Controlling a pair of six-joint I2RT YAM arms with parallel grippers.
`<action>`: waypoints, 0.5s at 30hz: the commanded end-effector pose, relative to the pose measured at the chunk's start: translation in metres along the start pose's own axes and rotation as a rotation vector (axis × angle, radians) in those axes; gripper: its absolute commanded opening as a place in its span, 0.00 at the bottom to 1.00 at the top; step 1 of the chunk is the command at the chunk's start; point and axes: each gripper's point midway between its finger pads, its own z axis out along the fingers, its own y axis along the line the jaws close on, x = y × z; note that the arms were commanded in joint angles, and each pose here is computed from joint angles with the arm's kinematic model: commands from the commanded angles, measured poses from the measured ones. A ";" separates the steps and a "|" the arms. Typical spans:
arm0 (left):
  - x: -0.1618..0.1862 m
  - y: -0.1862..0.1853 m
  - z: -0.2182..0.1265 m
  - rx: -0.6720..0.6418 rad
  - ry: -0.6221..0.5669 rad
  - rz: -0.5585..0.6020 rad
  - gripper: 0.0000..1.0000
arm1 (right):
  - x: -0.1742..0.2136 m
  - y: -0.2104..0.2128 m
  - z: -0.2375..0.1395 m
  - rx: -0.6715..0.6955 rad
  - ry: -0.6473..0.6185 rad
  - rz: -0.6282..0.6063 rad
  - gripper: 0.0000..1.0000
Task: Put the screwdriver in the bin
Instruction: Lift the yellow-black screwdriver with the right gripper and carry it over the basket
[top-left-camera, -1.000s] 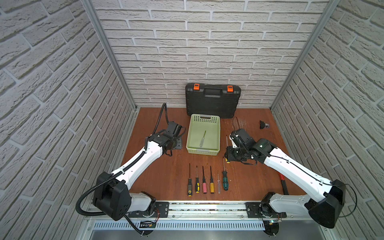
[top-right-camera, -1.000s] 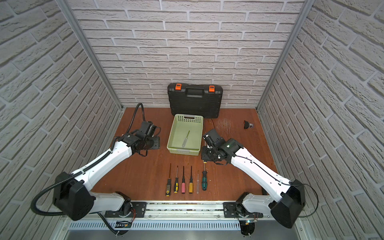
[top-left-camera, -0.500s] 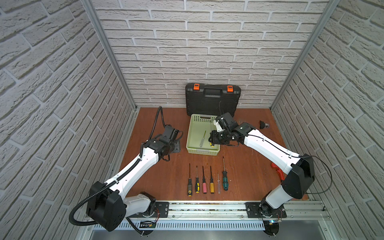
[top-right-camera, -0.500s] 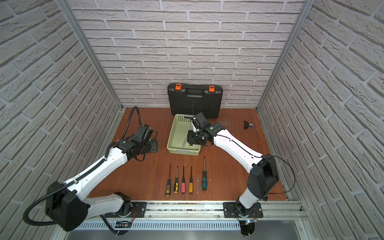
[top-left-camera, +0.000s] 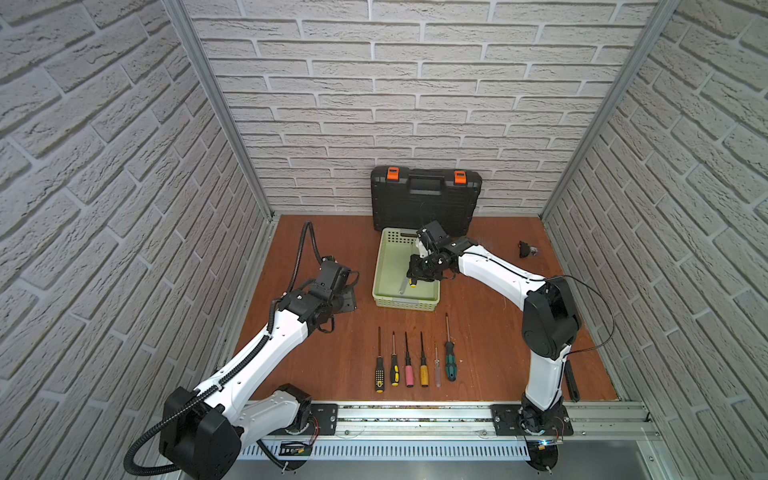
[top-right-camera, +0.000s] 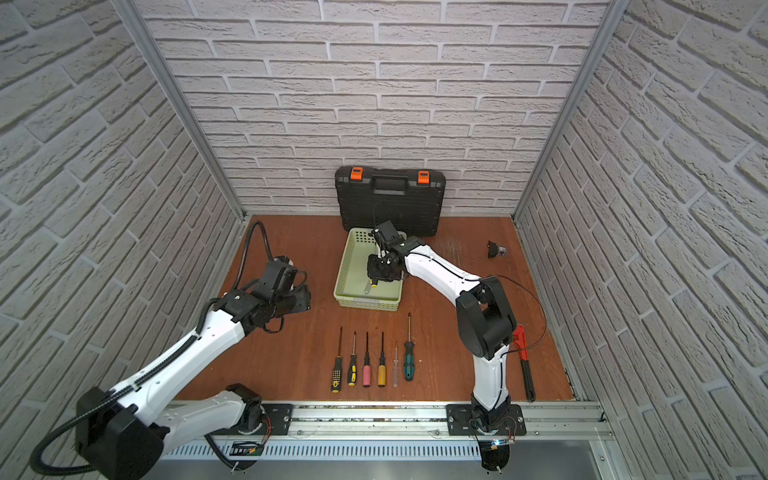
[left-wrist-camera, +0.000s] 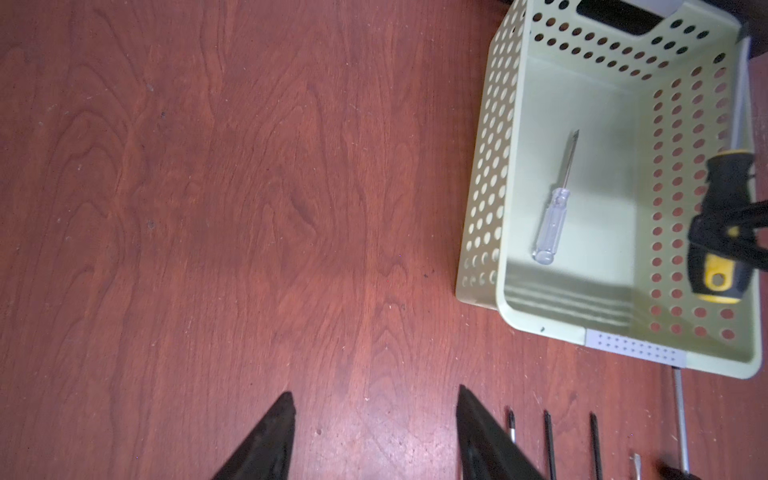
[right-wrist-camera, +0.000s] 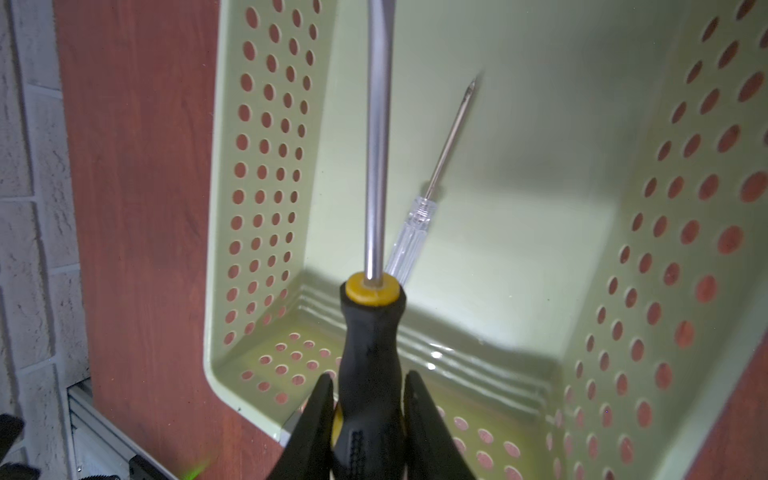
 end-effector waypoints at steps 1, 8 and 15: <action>-0.005 0.006 0.000 -0.008 -0.035 -0.031 0.62 | -0.019 -0.002 0.001 0.010 -0.053 0.000 0.05; -0.005 0.009 -0.001 -0.018 -0.034 -0.028 0.62 | -0.015 -0.016 0.034 0.050 0.008 0.020 0.05; -0.009 0.011 -0.002 -0.023 -0.040 -0.029 0.62 | -0.012 -0.027 0.051 0.082 0.033 0.031 0.06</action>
